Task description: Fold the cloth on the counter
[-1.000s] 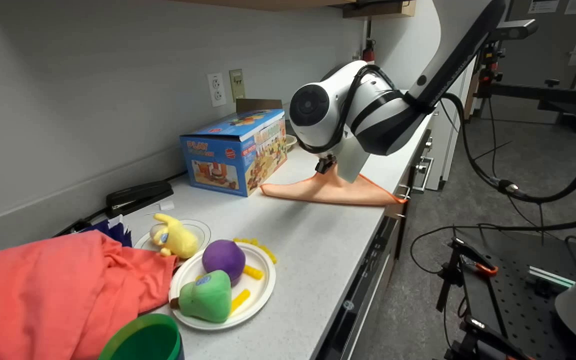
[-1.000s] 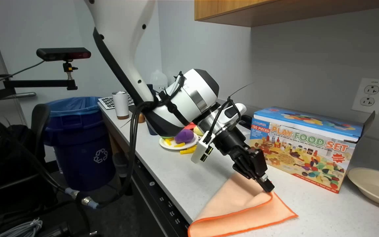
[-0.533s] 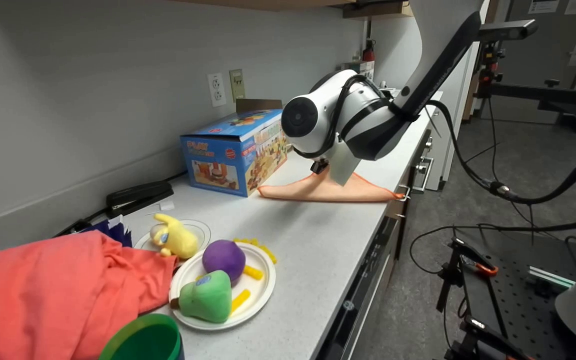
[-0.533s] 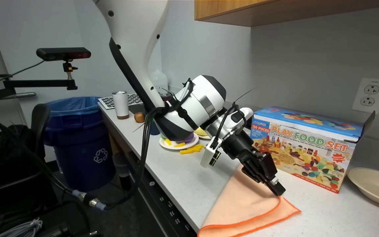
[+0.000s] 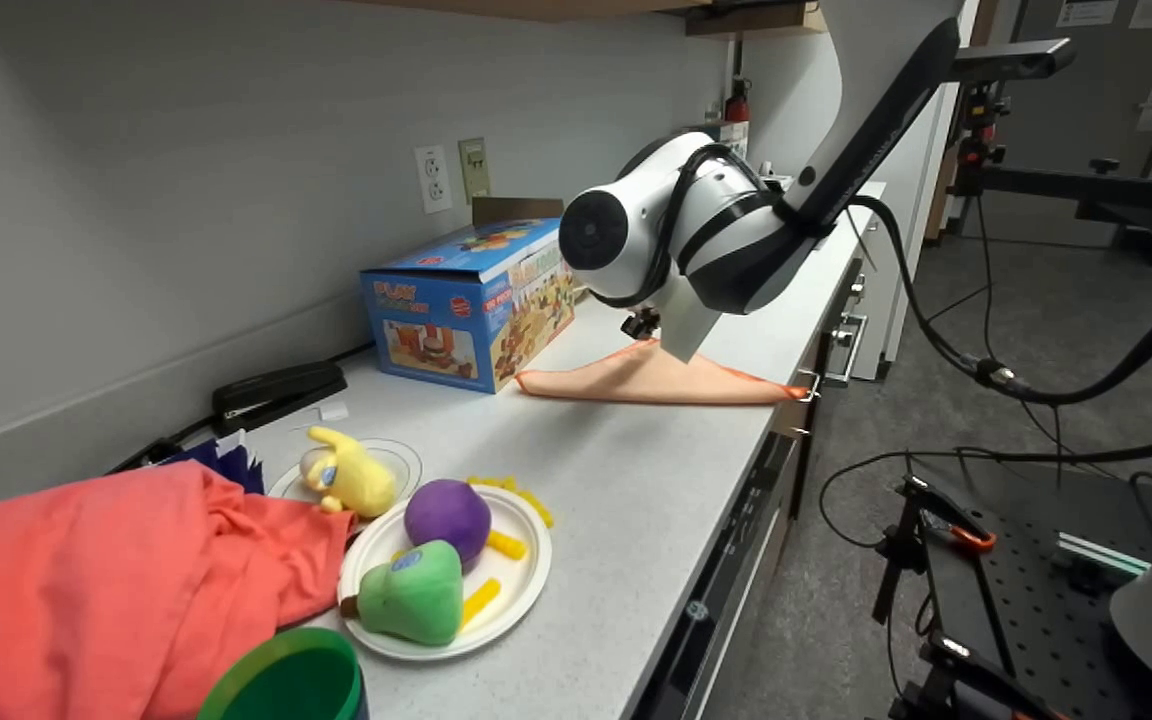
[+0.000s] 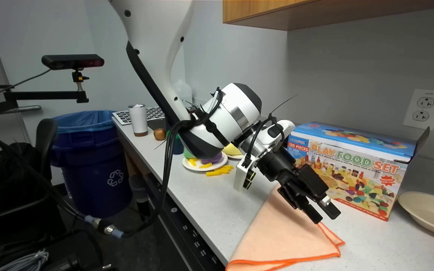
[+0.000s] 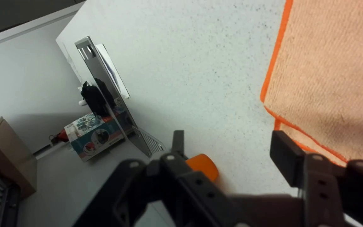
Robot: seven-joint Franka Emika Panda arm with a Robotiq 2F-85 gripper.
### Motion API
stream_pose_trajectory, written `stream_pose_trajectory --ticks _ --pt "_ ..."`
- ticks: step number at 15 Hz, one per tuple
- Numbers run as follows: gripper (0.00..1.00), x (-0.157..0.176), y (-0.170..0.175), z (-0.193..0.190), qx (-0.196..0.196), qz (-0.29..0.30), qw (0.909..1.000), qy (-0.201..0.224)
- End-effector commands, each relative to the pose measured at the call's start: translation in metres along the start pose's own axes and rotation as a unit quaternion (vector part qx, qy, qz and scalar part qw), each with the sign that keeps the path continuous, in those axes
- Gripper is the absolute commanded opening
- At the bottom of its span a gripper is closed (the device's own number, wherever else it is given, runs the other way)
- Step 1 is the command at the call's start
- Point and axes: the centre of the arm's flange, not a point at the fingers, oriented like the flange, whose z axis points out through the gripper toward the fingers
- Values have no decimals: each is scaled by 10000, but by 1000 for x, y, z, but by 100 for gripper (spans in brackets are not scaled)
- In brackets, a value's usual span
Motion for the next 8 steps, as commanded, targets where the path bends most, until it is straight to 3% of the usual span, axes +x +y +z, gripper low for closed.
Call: stream_pose_trajectory --ticks 1,5,8 --pt "100 -5 32 -5 282 -220 9991 -216" --pt "100 -13 59 -6 1029 -480 9929 -365" --pt "100 -21 76 -10 1704 -670 9820 -454"
